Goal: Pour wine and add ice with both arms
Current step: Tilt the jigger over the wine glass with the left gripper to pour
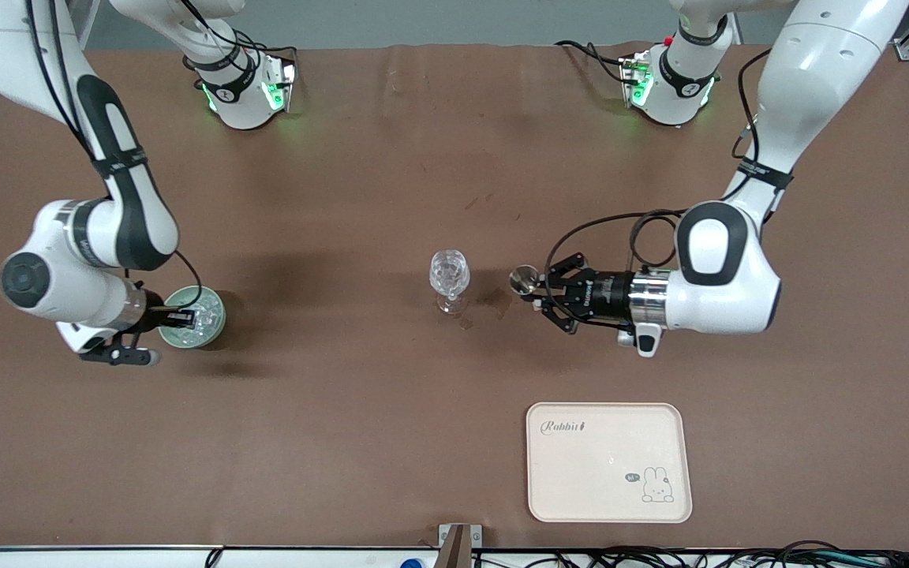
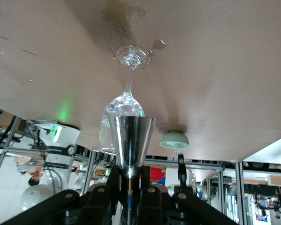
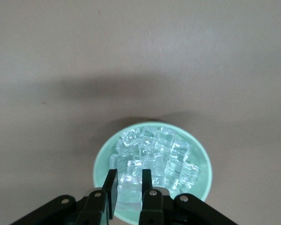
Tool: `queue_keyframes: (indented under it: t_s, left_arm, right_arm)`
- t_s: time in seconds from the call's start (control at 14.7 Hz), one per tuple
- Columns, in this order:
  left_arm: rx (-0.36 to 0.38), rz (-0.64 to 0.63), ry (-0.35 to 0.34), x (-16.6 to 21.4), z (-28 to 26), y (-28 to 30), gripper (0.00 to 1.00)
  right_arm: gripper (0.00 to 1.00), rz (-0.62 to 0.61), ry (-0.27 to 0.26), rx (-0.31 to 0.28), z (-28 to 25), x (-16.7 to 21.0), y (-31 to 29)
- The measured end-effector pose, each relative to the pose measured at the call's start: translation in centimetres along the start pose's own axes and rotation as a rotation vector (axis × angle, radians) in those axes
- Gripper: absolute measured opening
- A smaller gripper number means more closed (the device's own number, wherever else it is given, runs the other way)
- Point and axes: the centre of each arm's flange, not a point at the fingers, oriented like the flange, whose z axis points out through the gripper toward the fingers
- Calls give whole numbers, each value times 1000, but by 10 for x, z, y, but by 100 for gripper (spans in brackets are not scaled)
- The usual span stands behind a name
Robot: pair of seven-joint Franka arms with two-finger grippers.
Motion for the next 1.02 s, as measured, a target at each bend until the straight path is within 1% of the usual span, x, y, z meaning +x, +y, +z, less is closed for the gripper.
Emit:
queue_keyframes:
  t_s: [0.2,0.48,0.61,0.82,1.02]
  left_arm:
    - [-23,-21,106,-28,21,-5,21]
    - [-19,-20,263,-54,45,-14,21]
    - [-10,-18,325,-65,56,-19,21]
    - [12,-5,403,-77,79,-30,21]
    - [18,-8,459,-83,93,-36,21]
  right_arm:
    - [25,-27,30,2,-70,13,0]
    - [25,-47,37,-9,-137,6,-2]
    - [25,-51,49,-8,-167,-6,-2]
    - [25,-56,53,-3,-208,-30,-3]
    - [25,-65,51,2,-242,-62,-5]
